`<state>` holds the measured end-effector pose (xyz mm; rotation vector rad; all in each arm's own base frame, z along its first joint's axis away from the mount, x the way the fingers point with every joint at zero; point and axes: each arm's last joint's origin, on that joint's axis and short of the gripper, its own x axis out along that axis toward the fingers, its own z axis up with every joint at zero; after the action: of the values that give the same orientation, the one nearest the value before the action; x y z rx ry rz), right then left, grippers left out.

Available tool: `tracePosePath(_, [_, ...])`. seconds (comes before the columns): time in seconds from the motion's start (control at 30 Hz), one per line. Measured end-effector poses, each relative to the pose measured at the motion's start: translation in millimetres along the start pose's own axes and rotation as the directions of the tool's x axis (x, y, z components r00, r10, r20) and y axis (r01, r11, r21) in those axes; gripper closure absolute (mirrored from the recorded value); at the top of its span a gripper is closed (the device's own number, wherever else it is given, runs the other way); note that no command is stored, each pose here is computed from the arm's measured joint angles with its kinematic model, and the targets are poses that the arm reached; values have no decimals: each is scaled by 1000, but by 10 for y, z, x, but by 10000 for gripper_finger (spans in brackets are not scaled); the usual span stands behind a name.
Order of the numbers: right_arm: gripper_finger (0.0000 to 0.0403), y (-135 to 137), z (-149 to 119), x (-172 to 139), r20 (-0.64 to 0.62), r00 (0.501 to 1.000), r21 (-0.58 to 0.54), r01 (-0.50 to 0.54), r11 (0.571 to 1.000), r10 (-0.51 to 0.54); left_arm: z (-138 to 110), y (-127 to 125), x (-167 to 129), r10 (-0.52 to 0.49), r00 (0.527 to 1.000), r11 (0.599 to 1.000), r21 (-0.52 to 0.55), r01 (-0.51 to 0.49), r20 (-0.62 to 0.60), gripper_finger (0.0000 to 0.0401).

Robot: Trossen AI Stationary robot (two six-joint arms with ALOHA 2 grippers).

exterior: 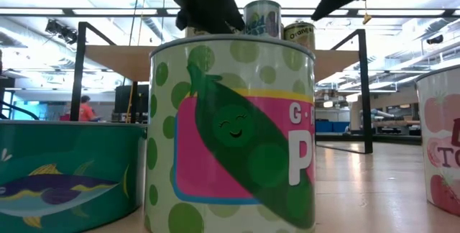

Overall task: Pick and place cans onto a shelf
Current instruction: Put the canned mixed vegetables on the shelf

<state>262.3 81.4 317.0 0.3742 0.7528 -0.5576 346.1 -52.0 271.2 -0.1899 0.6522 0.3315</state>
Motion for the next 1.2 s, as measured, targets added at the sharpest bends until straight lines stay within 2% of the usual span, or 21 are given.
tracePosePath(0.13, [55,-23,-22,-109,-12,999,-17,-33,999,32,21,69,44,22,1000,999,-24,-23,-5,199])
tracePosePath(0.3, [55,-33,-46,-176,-16,999,-29,-46,999,46,79,111,94,-17,1000,999,-33,17,1,197])
tracePosePath(0.5, [55,-19,-62,-188,-18,998,-36,-53,998,52,52,108,216,-48,999,998,47,48,-13,184])
tracePosePath(0.77, [55,-34,-75,-197,-40,998,-41,-55,998,53,78,25,411,-60,995,998,37,57,85,184])
tracePosePath(1.0, [55,-15,-67,-226,-23,998,-145,-61,987,59,129,18,376,-70,989,997,19,68,127,184])
tracePosePath(1.2, [55,-2,-52,-279,-24,997,-217,-73,974,69,226,-13,351,-113,969,993,0,116,218,184])
